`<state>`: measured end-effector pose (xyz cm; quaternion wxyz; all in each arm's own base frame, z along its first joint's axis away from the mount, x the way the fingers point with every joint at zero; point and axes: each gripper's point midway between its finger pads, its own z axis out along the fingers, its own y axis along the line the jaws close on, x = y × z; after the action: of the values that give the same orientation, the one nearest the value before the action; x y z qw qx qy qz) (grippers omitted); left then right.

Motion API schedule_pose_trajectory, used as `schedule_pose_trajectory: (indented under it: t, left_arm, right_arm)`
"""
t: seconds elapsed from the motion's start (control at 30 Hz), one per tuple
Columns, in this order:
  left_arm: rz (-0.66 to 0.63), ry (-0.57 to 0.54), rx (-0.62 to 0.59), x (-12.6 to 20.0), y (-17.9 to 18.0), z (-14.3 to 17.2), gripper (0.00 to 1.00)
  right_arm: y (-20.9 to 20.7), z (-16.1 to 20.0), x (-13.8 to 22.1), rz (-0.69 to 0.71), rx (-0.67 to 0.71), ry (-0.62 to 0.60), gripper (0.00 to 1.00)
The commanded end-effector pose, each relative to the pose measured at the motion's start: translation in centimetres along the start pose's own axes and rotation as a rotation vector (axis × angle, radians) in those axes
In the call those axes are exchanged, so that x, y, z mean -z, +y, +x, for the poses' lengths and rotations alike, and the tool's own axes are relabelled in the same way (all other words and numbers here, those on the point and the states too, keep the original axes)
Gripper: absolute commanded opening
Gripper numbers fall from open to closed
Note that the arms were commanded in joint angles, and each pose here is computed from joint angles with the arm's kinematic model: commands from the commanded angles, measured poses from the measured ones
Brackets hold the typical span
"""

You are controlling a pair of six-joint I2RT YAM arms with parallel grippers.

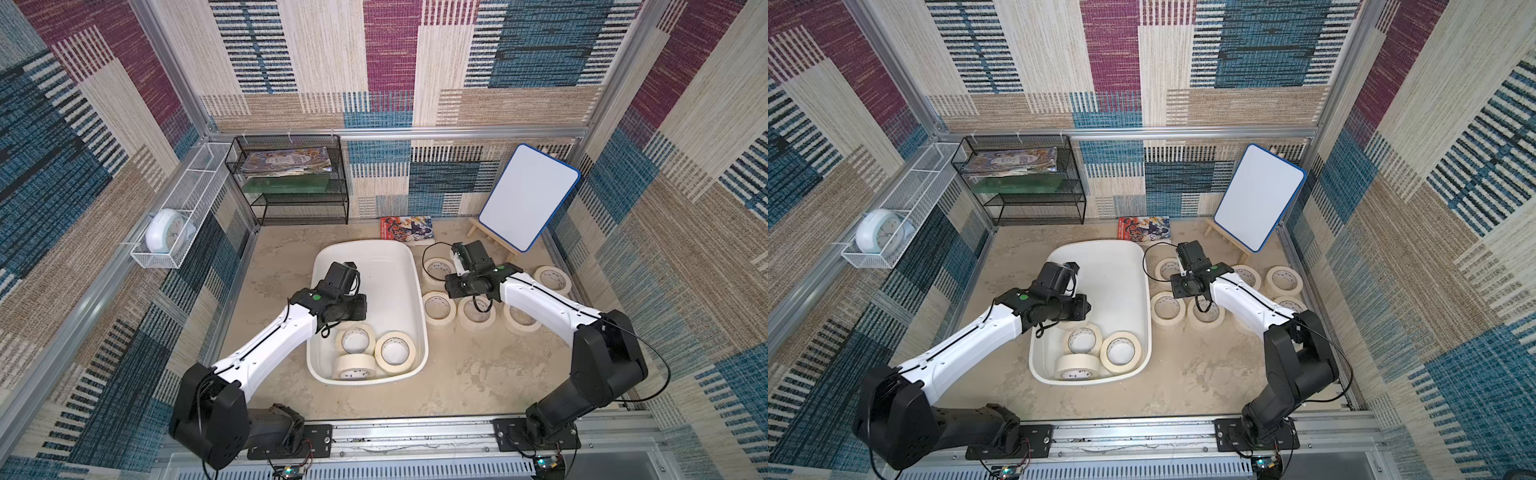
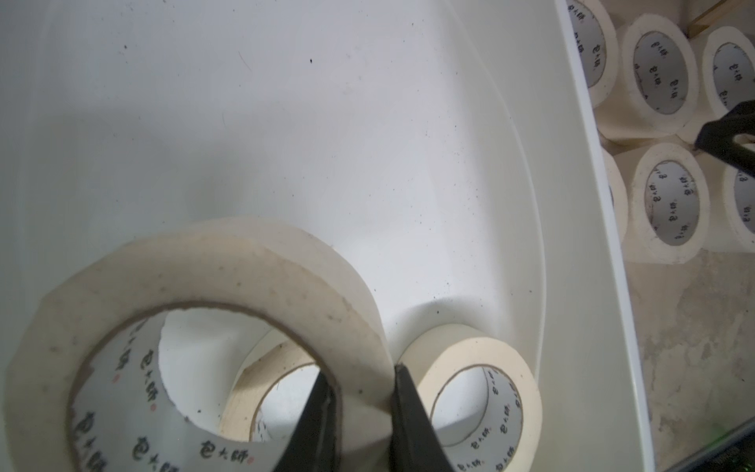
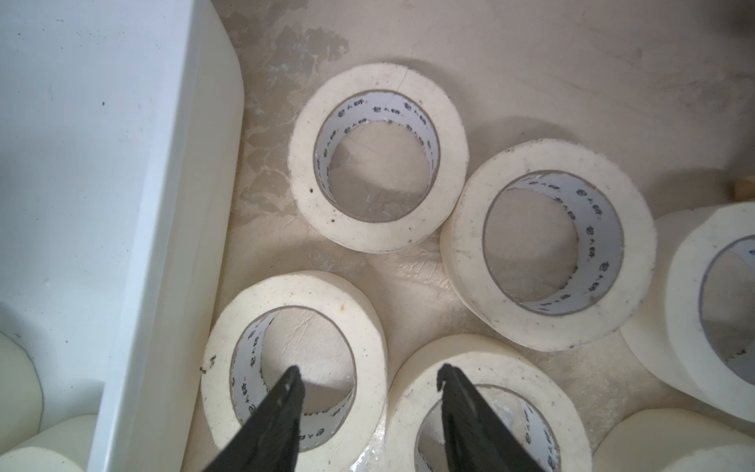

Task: Take out the art tape in the storage box
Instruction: Pick up the art tape from the storage box.

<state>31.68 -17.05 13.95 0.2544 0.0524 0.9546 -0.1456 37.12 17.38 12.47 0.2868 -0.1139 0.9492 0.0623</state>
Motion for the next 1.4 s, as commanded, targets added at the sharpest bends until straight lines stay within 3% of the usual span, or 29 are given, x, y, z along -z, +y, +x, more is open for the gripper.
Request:
schedule_pose_trajectory:
  t: [0.0, 0.3, 0.33, 0.43, 0.5, 0.6, 0.73, 0.8, 1.03, 1.37]
  left_arm:
    - [0.003, -0.021, -0.070, -2.1, -0.8, -2.6, 0.05]
    - [0.060, 0.062, -0.099, -10.5, -2.6, -5.1, 0.08]
    - [0.058, 0.068, -0.103, -11.0, -2.7, -5.2, 0.14]
    - [0.069, 0.070, -0.118, -11.0, -3.0, -5.4, 0.52]
    - [0.064, 0.058, -0.130, -10.2, -3.1, -5.7, 0.71]
    - [0.052, 0.021, -0.150, -7.8, -3.2, -6.6, 0.79]
    - [-0.074, -0.033, -0.154, -4.1, -0.2, -6.7, 0.77]
    - [-0.075, -0.026, -0.111, -3.6, 1.8, -5.9, 0.77]
    - [-0.114, -0.002, 0.026, -5.8, 6.9, -3.5, 0.76]
    - [-0.084, 0.028, 0.049, -10.3, 7.2, -4.7, 0.70]
  right_arm:
    - [0.2, -0.2, 0.4, -0.010, -0.001, -0.002, 0.58]
    - [-0.2, -0.1, 1.6, 0.007, -0.003, -0.017, 0.57]
    - [-0.3, -0.2, 1.8, 0.010, -0.002, -0.023, 0.58]
    - [-0.4, -0.3, 2.0, 0.014, -0.001, -0.026, 0.58]
    - [-0.3, -0.3, 2.0, 0.010, -0.001, -0.027, 0.57]
    - [-0.2, -0.3, 1.9, 0.002, -0.004, -0.022, 0.57]
    - [0.3, -0.5, 1.8, -0.019, -0.011, -0.026, 0.57]
    - [0.6, -0.5, 1.7, -0.037, -0.015, -0.029, 0.57]
    - [5.0, -1.1, 2.8, -0.081, 0.057, -0.033, 0.58]
    - [12.0, -2.2, 4.5, -0.188, 0.143, -0.071, 0.59]
